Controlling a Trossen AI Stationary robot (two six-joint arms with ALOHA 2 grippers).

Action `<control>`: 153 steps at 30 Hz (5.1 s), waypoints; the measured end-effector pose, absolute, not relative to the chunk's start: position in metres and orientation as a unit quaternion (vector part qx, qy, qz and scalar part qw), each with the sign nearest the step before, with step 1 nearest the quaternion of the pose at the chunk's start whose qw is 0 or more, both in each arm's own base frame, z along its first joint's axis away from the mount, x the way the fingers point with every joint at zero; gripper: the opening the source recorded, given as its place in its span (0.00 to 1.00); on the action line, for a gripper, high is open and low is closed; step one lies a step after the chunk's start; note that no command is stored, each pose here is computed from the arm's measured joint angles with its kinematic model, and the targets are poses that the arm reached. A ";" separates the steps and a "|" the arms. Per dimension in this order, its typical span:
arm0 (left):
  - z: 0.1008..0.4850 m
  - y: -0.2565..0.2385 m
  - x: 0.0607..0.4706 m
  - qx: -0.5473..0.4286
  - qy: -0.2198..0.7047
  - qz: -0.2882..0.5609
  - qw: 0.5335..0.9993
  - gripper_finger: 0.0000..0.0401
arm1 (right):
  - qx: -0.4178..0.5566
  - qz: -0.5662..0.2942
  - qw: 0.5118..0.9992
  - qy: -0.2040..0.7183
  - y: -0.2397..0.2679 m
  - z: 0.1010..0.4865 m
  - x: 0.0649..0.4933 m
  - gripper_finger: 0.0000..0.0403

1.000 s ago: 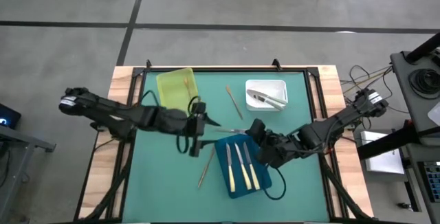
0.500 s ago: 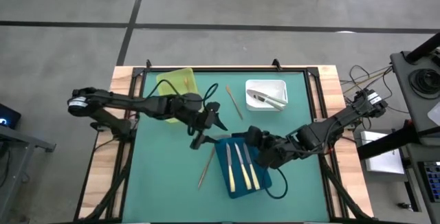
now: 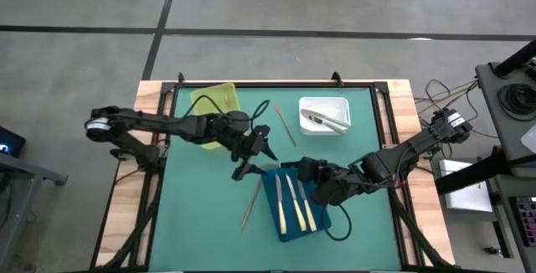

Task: Sort silverware by color (type)
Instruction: Put the green knife into the white bin

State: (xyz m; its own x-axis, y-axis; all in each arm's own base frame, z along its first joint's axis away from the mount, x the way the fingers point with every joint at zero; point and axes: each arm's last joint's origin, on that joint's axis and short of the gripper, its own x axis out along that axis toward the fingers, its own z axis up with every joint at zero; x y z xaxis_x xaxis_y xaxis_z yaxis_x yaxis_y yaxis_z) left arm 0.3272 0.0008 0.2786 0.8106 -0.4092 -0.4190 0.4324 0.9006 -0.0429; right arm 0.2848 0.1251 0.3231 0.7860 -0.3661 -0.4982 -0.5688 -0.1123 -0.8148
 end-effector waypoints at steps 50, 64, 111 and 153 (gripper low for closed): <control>0.266 -0.005 0.355 -0.003 0.158 -0.213 0.964 0.04 | -0.762 0.091 0.565 0.303 0.126 0.326 0.286 0.13; 0.269 -0.006 0.355 -0.031 0.150 -0.224 0.963 0.03 | -0.762 0.075 0.569 0.300 0.126 0.328 0.288 0.15; 0.294 -0.003 0.342 -0.129 0.125 -0.222 0.958 0.03 | -0.543 -0.196 0.778 0.249 0.074 0.409 0.224 0.15; 0.315 0.009 0.348 -0.001 -0.026 0.041 0.999 0.03 | 0.045 -0.147 0.984 -0.095 0.043 0.319 0.236 0.47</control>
State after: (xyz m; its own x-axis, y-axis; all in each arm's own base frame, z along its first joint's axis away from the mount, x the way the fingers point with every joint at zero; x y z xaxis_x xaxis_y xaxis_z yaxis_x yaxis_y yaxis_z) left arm 0.3484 0.0090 0.3154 0.9952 0.0821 0.0524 -0.0821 0.9966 -0.0035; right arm 0.2357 0.0431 0.3190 0.9387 -0.2982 0.1730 0.2810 0.9526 0.1170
